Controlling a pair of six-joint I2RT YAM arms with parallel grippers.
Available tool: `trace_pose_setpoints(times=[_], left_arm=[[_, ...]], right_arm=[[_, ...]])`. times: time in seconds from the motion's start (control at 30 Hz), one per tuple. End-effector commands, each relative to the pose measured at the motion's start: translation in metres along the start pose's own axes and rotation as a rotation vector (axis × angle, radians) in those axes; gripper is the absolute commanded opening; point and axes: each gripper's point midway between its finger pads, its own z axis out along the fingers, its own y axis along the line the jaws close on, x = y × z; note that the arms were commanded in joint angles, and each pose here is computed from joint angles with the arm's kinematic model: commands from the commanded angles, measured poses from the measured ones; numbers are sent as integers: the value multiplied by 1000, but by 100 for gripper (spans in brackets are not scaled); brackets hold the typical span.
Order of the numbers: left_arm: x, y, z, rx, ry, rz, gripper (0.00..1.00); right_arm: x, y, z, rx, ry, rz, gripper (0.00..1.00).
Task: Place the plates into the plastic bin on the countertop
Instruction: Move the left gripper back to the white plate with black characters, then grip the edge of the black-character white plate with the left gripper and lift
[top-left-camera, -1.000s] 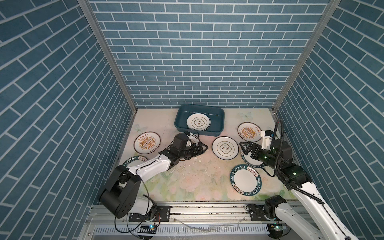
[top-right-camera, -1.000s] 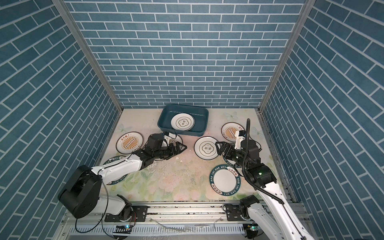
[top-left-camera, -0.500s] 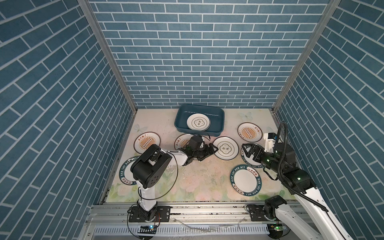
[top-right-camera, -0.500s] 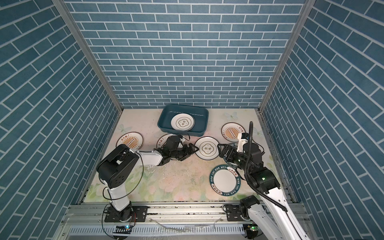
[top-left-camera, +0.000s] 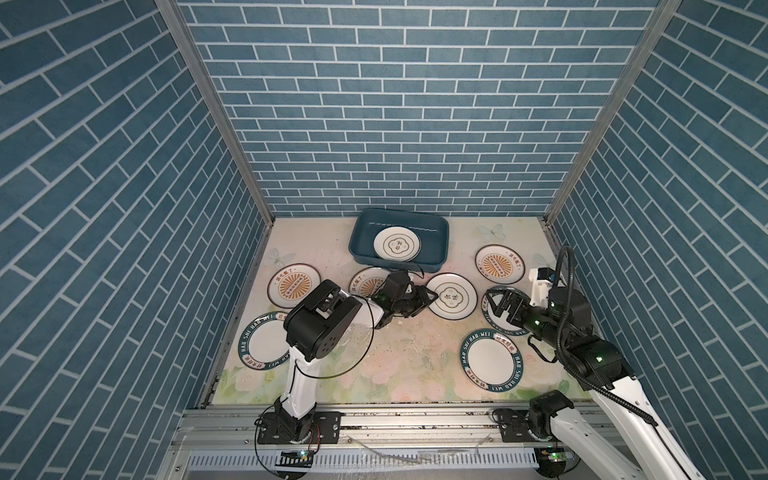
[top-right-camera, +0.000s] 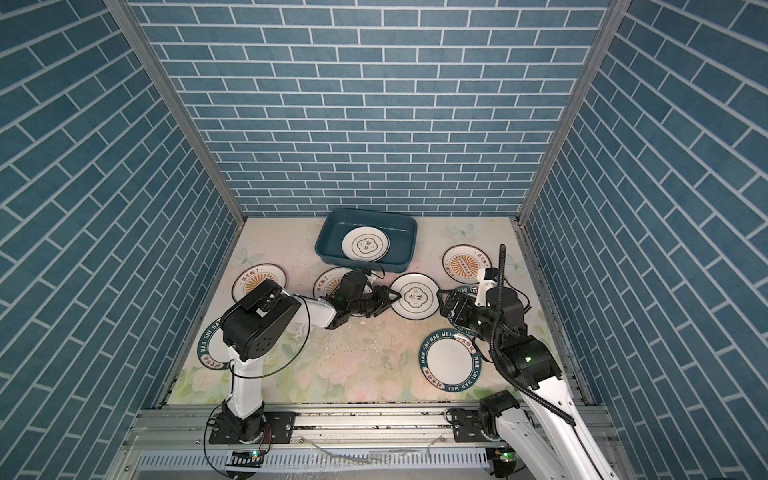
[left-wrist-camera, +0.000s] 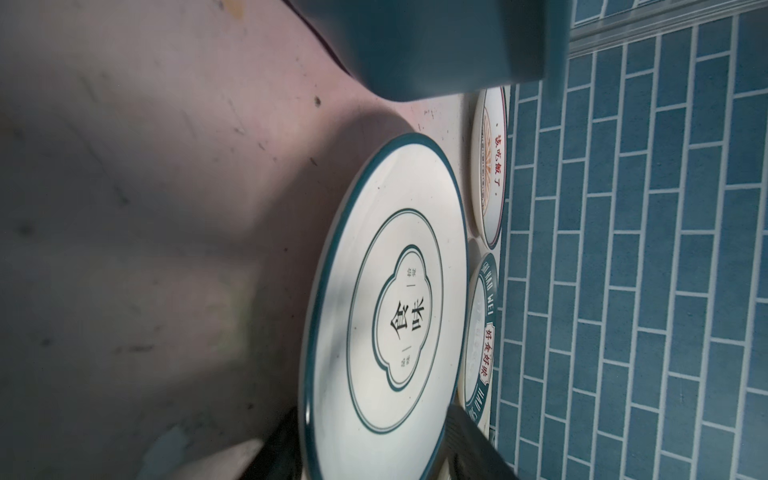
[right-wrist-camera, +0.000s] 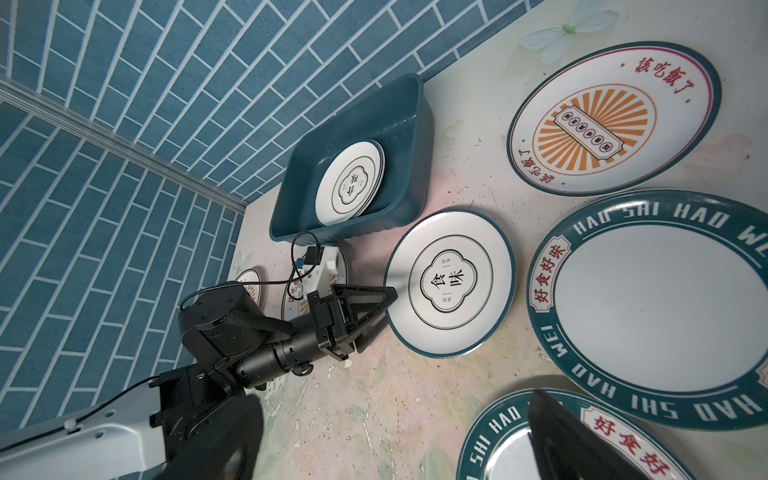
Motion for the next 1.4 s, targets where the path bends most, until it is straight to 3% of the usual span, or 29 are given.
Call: trace_pose_setpoints(times=[0.0,0.17,0.37,0.93,1.37], left_arm=[[7,20,6,-53,17,-33,44],[6,23,5,-72,10,-37,25],[6,25,1,-89,4,-49,14],[10,8,-30,-51,-28,-97,0],[25,-5,-94,-103,-40,3,0]], right_arm=[[-1,-5,-1,24,-10,20,99],[-1,-5,-2,26,-13,20,99],[-1,-6,-1,29,-12,20,98],[-2,-6,1,24,-17,26,98],[-3,-1,8,2,-10,28,99]])
